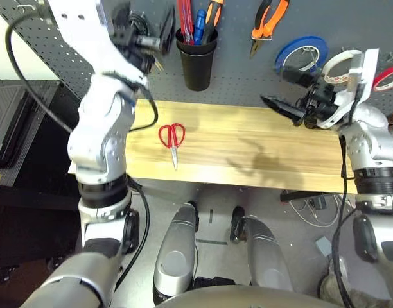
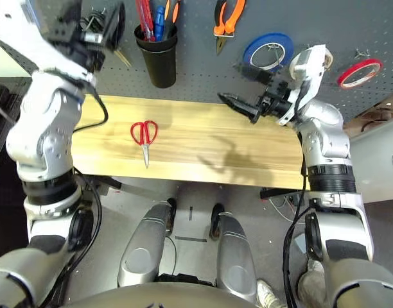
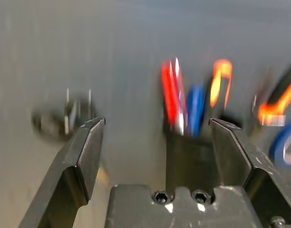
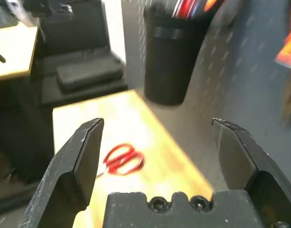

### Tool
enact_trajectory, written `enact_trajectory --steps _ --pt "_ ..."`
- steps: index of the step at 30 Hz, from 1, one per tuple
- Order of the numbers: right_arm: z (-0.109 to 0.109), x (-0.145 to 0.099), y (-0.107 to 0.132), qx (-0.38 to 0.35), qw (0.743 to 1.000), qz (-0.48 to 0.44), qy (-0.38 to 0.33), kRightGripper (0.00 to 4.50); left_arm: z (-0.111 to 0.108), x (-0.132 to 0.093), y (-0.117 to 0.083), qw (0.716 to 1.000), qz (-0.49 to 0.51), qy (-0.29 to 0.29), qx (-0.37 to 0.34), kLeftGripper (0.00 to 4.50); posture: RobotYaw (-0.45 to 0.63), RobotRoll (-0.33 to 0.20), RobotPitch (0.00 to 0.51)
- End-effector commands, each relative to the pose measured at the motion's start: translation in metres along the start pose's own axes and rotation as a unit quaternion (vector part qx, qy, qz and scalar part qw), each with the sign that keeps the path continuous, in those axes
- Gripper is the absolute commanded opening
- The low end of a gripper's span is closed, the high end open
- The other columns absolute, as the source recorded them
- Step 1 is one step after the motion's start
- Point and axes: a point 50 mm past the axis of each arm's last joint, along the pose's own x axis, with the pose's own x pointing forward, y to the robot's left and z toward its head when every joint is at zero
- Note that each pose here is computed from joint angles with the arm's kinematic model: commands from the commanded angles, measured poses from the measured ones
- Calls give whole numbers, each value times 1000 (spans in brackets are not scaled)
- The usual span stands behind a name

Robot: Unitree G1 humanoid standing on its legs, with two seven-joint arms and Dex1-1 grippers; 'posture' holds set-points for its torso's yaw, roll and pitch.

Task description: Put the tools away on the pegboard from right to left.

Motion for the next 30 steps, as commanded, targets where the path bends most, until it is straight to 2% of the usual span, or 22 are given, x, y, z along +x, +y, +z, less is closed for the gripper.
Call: enact_trajectory --steps 1,10,14,25,30 --pt "-18 4 11 3 999 9 51 4500 -21 -14 -9 999 -1 49 7 4454 321 0 272" --pt "-62 9 34 18 992 23 123 4500 -94 -42 2 980 71 184 31 4454 323 0 281" --pt "-75 13 43 18 988 25 149 4500 -120 -48 6 970 85 226 41 4454 317 0 293" --pt "-102 24 61 13 979 19 205 4500 -165 -49 22 949 122 287 48 4454 299 0 310" --pt "-108 32 65 10 976 10 216 4500 -181 -45 31 939 140 311 48 4454 290 0 317"
